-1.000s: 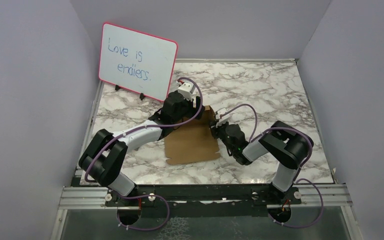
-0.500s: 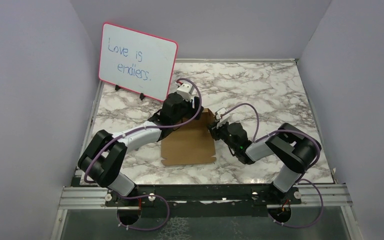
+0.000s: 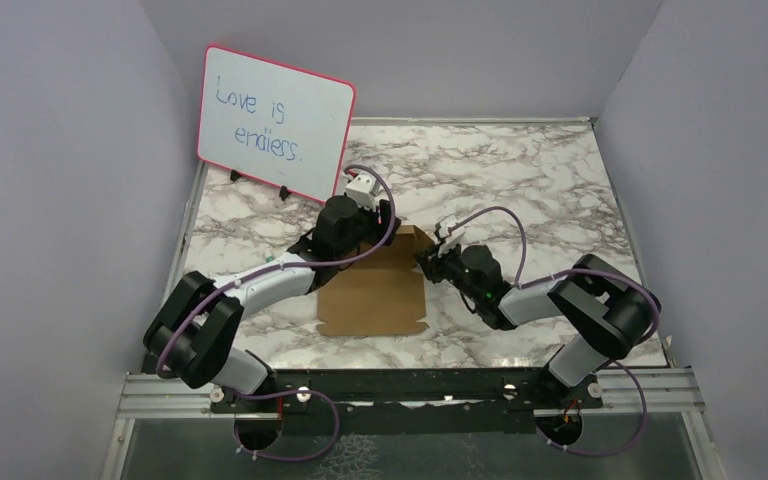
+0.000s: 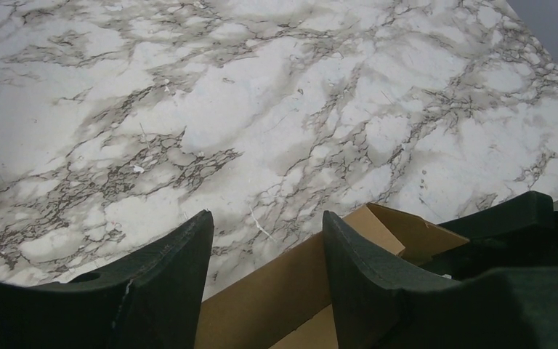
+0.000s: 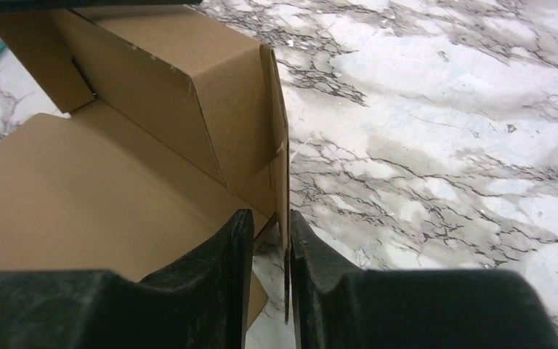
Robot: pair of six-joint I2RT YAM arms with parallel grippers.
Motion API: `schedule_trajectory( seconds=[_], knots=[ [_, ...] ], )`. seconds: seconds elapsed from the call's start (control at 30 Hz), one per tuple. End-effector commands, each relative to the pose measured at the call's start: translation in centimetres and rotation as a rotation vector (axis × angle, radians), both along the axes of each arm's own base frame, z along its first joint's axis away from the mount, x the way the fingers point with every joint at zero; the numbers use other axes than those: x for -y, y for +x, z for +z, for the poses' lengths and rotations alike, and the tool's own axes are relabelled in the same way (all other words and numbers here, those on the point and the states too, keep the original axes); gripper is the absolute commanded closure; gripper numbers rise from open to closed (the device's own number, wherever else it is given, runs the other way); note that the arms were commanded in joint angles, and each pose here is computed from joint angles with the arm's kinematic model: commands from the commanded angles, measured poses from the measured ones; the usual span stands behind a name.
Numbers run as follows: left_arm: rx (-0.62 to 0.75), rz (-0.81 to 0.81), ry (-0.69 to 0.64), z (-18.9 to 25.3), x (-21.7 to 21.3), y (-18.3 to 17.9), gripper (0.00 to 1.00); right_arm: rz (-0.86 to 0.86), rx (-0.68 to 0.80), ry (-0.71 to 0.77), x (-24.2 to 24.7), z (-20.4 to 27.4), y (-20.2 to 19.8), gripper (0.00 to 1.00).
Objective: Fold the paper box
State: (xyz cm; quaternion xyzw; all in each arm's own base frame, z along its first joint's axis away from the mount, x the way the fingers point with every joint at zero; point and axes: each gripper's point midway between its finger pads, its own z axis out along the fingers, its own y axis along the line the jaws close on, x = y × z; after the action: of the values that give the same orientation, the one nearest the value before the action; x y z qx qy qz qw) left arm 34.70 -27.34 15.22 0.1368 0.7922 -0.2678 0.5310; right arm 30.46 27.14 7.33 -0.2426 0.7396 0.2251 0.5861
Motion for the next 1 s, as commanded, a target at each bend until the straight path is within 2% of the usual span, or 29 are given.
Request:
schedule_trajectory(
  seconds=[0.0, 0.13, 0.37, 0.7, 0.97],
  knots=[
    [-0.050, 0.034, 0.008, -1.5, -1.0, -1.0, 0.43, 0.079, -0.033, 0.044, -0.9, 0.8, -1.4, 0.71],
    [-0.038, 0.055, 0.012, -1.4, -1.3, -1.3, 0.43, 0.132, -0.075, 0.057, -1.7, 0.8, -2.2, 0.72],
    [-0.027, 0.070, 0.003, -1.1, -1.4, -2.0, 0.45, 0.152, -0.103, 0.081, -2.2, 0.9, -2.6, 0.81],
    [-0.009, 0.026, -0.053, 0.8, -0.8, -2.9, 0.45, 0.000, 0.098, -0.078, -1.5, 2.2, 3.2, 0.95],
    [-0.025, 0.034, -0.035, 0.0, -0.6, -2.4, 0.45, 0.011, 0.139, -0.094, -3.5, 1.6, 5.5, 0.96]
  ],
)
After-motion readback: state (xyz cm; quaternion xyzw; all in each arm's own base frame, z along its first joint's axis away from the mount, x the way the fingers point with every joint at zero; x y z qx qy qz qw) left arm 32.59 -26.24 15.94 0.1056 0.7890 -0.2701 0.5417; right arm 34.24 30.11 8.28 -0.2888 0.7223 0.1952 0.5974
